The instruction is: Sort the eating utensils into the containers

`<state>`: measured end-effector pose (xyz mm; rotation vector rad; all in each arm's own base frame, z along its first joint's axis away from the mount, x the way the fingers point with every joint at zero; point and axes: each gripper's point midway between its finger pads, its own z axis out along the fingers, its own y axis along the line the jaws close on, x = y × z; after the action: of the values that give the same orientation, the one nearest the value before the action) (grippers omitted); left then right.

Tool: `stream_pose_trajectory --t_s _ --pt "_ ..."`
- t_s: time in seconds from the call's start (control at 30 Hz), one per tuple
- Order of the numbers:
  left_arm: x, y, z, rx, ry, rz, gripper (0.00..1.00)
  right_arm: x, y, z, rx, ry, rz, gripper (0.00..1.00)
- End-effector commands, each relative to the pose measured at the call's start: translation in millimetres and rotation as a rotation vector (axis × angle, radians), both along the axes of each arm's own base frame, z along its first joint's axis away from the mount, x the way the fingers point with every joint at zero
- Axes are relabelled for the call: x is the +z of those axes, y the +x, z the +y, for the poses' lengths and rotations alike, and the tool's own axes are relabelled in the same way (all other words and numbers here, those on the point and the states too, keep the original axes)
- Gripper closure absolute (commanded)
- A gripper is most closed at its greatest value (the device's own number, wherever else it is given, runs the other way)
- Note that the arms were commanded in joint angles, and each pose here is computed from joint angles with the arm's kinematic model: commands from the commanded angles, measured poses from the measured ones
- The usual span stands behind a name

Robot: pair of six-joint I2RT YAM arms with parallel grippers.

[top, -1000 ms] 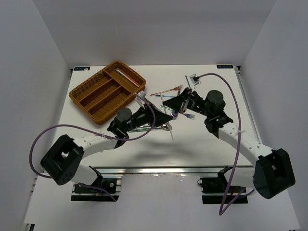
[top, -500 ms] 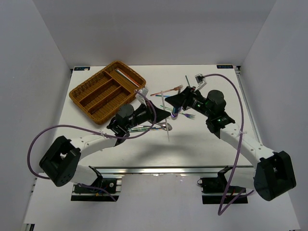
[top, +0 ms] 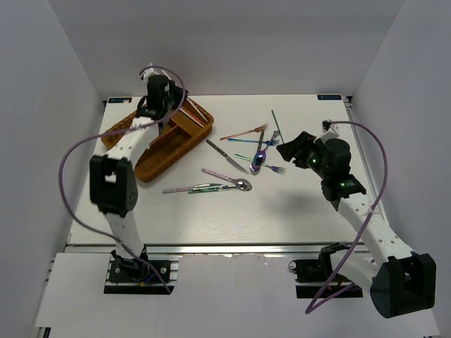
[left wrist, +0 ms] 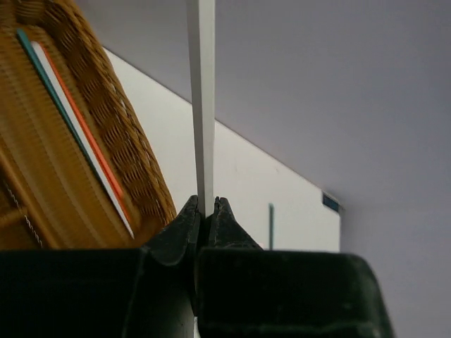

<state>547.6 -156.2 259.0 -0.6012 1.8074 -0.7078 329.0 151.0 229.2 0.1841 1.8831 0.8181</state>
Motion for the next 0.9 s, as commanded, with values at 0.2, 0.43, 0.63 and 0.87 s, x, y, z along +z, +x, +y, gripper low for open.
stream_pose_trajectory --t_s 0.2,0.43,0.63,0.87 --pt "-55.9 103.5 53.3 0.189 0.032 0.202 0.84 -17.4 -8.9 -12.1 0.009 -0.09 0.003 0.31" --pt "-99.8 104.8 59.7 0.204 0.002 0.247 0.34 -16.2 -0.4 -17.0 0.0 -0.13 -0.007 0.3" --pt "-45.1 90.8 63.2 0.175 0.044 0.168 0.02 -39.1 33.0 -10.2 0.046 -0.22 0.052 0.3" --pt "89.7 4.4 63.3 0.072 0.096 -0.031 0.02 -88.1 125.3 -19.5 0.009 -0.459 0.183 0.38"
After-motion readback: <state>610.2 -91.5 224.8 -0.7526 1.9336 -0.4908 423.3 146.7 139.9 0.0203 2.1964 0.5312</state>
